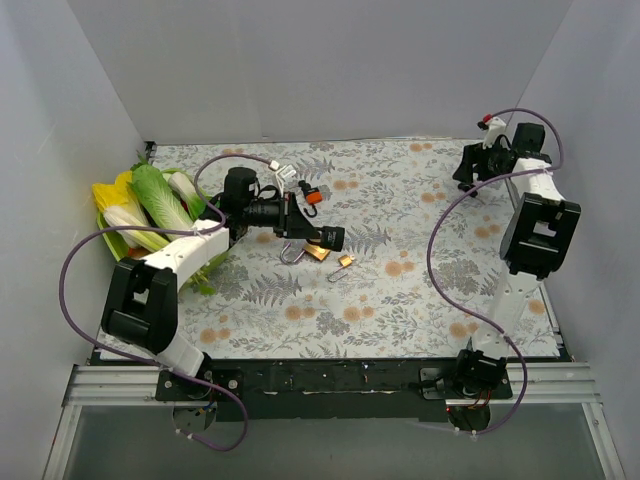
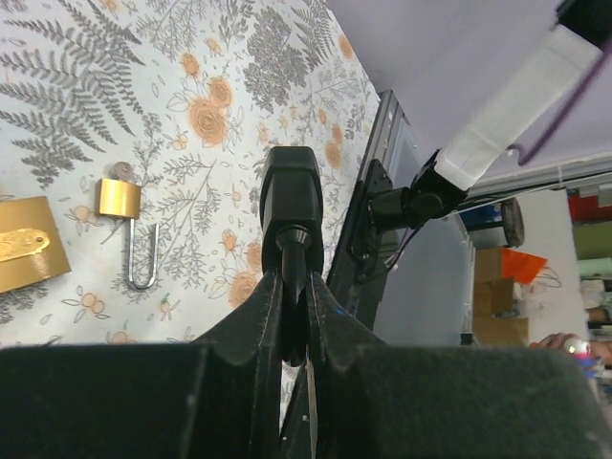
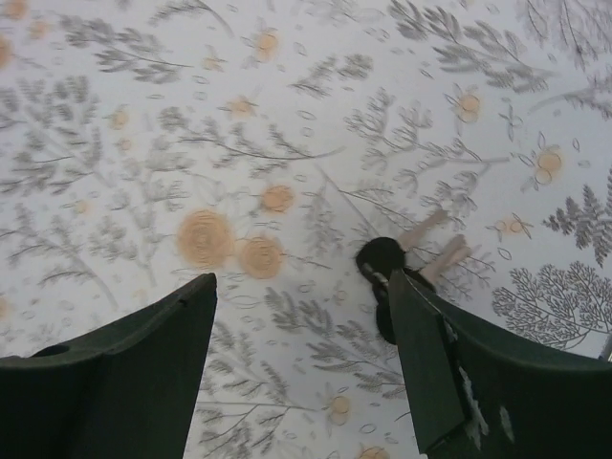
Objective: Lock with the key
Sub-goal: Place the key at the center of the board, then place the lock at the center of the board.
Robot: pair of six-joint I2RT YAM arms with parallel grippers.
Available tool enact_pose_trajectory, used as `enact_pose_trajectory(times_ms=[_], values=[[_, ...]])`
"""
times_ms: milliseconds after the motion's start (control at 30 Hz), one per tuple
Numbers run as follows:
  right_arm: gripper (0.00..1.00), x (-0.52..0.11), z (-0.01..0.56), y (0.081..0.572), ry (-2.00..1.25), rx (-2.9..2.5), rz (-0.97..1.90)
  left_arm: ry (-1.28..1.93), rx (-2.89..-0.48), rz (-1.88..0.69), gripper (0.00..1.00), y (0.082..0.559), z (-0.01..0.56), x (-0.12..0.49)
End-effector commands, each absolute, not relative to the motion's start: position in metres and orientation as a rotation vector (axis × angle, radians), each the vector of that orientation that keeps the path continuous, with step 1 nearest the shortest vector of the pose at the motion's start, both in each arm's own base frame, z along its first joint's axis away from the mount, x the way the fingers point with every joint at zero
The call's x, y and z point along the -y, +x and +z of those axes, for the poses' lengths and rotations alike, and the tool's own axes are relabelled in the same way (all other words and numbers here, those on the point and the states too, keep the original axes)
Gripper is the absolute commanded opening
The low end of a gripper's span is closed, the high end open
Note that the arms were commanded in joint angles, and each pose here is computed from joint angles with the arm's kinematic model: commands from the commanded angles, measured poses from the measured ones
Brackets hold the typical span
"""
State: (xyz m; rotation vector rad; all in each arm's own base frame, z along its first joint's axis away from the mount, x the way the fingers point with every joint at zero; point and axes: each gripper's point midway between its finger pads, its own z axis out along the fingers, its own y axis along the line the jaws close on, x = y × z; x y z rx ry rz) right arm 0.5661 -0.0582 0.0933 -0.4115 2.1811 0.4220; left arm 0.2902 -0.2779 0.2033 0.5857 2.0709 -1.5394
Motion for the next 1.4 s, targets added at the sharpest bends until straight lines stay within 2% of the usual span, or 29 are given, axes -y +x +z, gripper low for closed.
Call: enact_pose_trajectory(times_ms=[0,100,200,267,400,500,700,1067,1367], values=[[0.80,-0.017,0.206,0.524,-0.769,-1.916,0.411,0.624,-2.024,-1.640,0.00,0.282,0.239,0.296],[0.80,-0.076,0.228,0.468,-0.961,-1.829,0.473,0.583,-2.098,-1.687,0.00,0.275,0.235,0.303],[0.85,-0.133,0.248,0.408,-1.110,-1.741,0.493,0.562,-2.134,-1.724,0.00,0.269,0.234,0.308],[0.87,-0.167,0.240,0.376,-1.199,-1.730,0.540,0.556,-2.151,-1.736,0.00,0.266,0.234,0.310],[0.93,-0.200,0.261,0.322,-1.288,-1.604,0.667,0.551,-2.184,-1.758,0.00,0.261,0.232,0.313],[0.94,-0.204,0.273,0.321,-1.161,-1.623,0.714,0.499,-2.232,-1.695,0.00,0.267,0.229,0.315],[0.96,-0.217,0.264,0.298,-1.297,-1.604,0.769,0.507,-2.265,-1.565,0.00,0.269,0.226,0.328],[0.98,-0.253,0.221,0.257,-1.511,-1.578,0.636,0.526,-2.271,-1.650,0.00,0.253,0.236,0.344],[0.98,-0.264,0.197,0.239,-1.569,-1.586,0.669,0.549,-2.229,-1.702,0.00,0.245,0.244,0.343]])
